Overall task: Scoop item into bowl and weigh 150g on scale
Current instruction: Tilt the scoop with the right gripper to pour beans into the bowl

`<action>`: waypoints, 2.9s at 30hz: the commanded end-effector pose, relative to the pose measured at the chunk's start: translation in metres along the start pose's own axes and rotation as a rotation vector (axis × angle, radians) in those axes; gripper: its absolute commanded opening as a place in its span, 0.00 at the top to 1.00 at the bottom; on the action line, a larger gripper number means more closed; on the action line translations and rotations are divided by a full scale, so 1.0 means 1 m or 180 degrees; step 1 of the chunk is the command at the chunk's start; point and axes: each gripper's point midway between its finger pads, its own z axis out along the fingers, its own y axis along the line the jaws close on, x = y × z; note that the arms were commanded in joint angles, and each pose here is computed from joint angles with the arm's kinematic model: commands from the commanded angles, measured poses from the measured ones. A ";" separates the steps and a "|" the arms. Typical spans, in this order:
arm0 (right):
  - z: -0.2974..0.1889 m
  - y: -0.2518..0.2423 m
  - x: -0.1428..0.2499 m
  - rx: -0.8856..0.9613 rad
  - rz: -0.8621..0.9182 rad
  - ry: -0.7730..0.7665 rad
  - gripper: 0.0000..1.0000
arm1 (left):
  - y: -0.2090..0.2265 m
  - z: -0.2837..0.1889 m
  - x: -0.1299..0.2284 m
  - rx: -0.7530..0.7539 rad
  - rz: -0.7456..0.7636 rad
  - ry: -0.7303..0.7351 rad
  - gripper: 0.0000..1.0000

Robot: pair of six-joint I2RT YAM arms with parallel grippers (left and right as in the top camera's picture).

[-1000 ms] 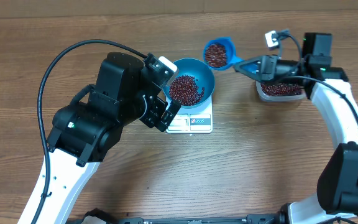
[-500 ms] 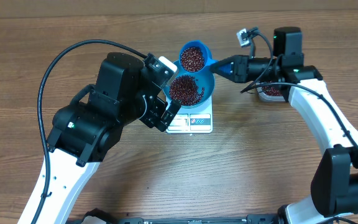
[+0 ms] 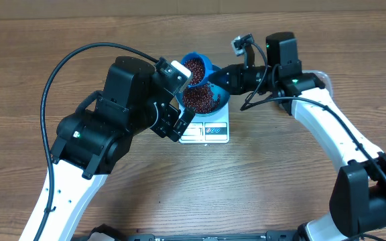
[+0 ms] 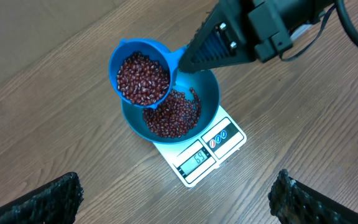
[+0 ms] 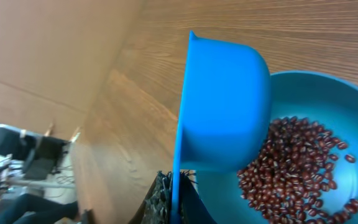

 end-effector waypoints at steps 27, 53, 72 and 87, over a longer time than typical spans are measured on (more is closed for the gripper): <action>-0.021 0.006 -0.015 0.0915 -0.0768 -0.0162 0.96 | -0.002 -0.006 -0.008 0.0040 -0.0040 -0.0083 0.00; -0.033 0.004 -0.002 0.1322 -0.1085 0.0022 0.96 | -0.002 -0.006 -0.008 0.0040 -0.0040 -0.0083 0.00; -0.029 0.001 0.001 0.1717 -0.1532 0.0130 0.96 | -0.002 -0.006 -0.008 0.0040 -0.0040 -0.0083 0.00; -0.030 -0.001 0.001 0.1756 -0.1760 0.0202 0.96 | -0.002 -0.006 -0.008 0.0040 -0.0040 -0.0083 0.01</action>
